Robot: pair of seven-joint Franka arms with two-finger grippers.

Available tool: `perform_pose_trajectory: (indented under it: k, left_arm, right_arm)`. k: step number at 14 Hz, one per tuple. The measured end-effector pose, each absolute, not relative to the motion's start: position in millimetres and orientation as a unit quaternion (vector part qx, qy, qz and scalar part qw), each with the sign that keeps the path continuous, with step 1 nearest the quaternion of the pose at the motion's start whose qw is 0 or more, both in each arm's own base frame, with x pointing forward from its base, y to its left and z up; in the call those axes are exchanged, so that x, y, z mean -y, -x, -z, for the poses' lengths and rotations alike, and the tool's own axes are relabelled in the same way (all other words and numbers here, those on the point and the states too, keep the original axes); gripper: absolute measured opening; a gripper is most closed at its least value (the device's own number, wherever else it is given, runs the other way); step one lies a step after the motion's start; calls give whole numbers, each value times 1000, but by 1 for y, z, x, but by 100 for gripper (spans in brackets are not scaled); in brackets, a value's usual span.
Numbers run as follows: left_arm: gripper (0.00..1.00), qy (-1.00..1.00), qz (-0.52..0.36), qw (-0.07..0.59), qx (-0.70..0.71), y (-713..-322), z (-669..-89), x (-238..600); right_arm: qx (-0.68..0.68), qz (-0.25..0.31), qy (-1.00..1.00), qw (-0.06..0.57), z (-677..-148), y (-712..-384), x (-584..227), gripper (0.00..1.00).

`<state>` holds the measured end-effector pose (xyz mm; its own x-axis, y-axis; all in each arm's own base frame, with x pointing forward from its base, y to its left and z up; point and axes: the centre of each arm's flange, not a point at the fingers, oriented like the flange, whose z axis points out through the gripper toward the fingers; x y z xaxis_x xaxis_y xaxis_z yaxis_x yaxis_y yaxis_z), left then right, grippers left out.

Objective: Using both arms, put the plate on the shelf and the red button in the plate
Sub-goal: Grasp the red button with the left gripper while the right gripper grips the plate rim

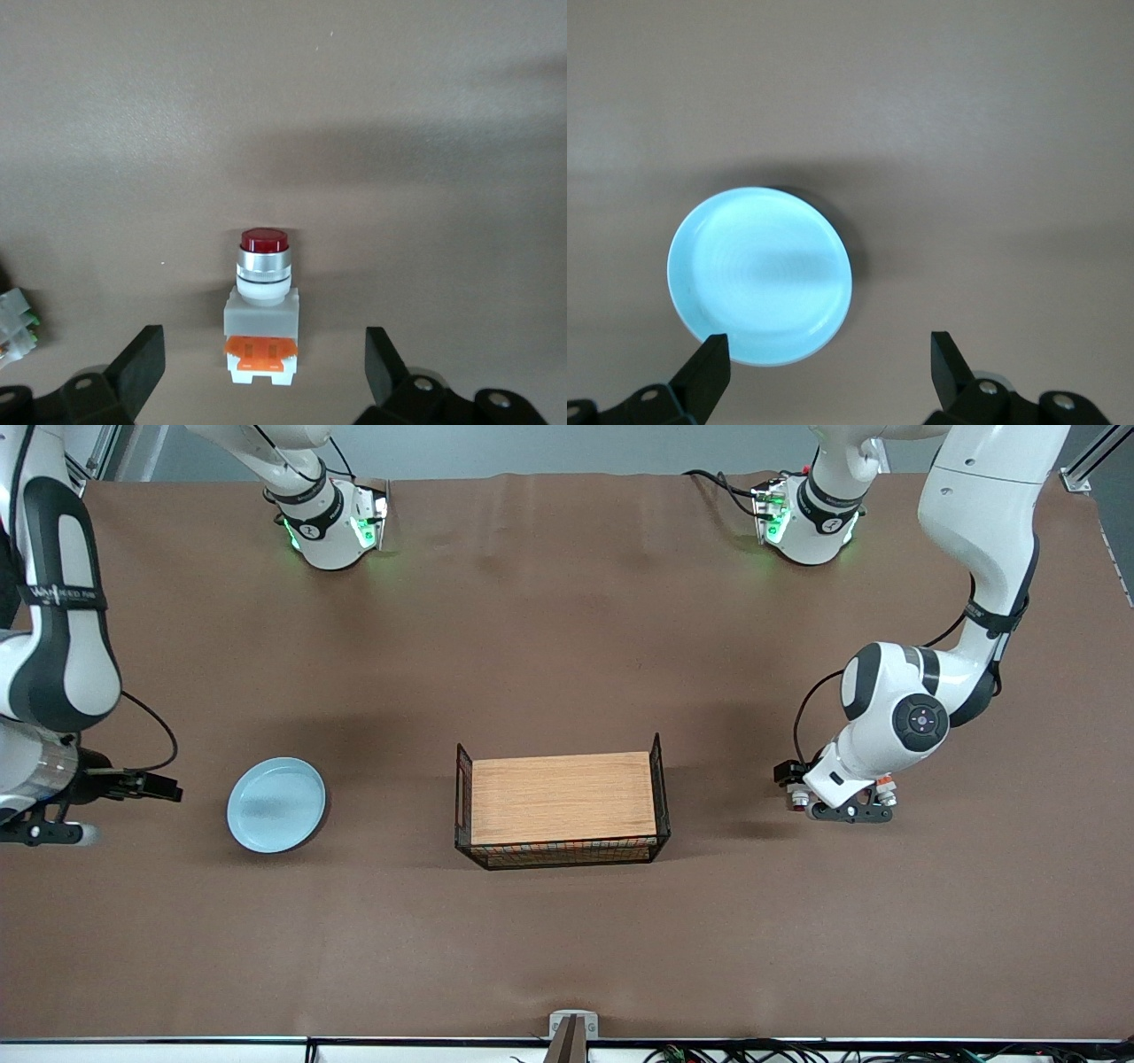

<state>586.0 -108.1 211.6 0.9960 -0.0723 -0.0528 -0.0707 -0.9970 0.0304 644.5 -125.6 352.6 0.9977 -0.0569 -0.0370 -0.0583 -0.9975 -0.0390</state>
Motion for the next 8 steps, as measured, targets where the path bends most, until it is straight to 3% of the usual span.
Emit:
perform_pose_trajectory:
  k: [8]
  left_arm:
    - [96,-999,28,14,39,-584,-185,108]
  right_arm:
    - [-66,24,997,26,-234,-623,128,100]
